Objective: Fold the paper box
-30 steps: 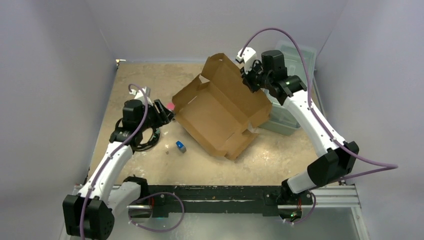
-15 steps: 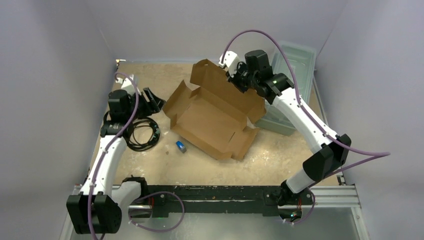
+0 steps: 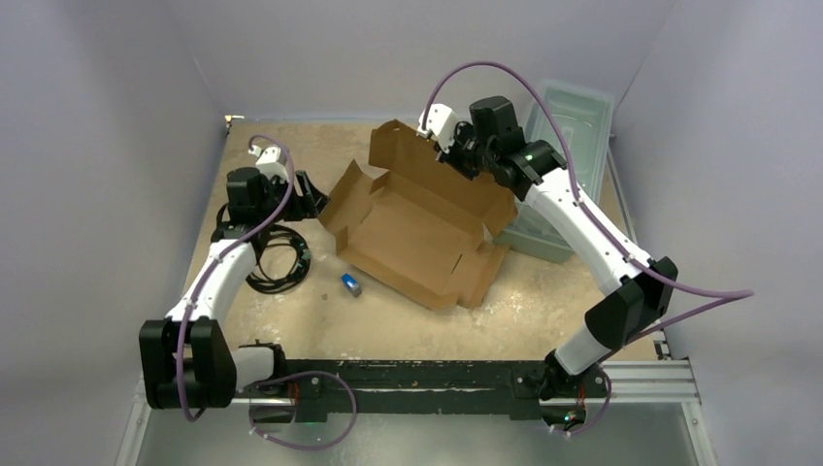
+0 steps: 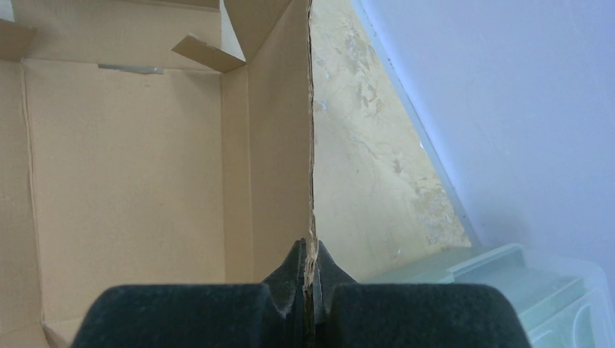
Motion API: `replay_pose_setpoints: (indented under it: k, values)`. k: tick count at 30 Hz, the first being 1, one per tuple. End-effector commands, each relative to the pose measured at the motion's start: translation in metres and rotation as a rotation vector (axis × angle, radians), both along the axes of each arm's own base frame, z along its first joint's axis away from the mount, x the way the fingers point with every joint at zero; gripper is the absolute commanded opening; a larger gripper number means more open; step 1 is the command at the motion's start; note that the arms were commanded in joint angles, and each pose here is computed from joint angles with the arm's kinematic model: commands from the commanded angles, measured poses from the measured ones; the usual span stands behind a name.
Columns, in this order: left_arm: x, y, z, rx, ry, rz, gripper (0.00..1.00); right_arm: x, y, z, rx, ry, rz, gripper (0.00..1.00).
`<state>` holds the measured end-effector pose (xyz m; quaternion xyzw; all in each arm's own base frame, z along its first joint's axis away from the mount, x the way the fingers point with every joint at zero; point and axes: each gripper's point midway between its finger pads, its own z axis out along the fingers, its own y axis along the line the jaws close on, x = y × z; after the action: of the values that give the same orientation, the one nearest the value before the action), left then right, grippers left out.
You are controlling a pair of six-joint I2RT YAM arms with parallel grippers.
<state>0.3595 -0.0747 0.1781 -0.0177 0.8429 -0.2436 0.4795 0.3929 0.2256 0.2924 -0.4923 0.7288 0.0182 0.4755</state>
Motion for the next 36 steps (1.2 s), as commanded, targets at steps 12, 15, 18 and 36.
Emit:
replay_pose_setpoints:
  k: [12,15,18,36]
  values:
    - [0.05,-0.029,-0.016,0.032,-0.066,-0.166,0.56,0.003,0.018,0.024,0.034,-0.037,0.064,0.0]
    - [0.053,-0.039,-0.025,0.041,-0.037,-0.199,0.37,0.004,0.018,0.024,0.036,-0.035,0.064,0.0]
    - [0.054,-0.041,-0.036,0.063,0.002,-0.217,0.1,0.004,0.019,0.025,0.04,-0.035,0.064,0.0]
    - [0.017,-0.028,0.077,0.135,-0.532,0.054,0.0,-0.011,0.03,0.174,0.297,-0.261,0.109,0.0]
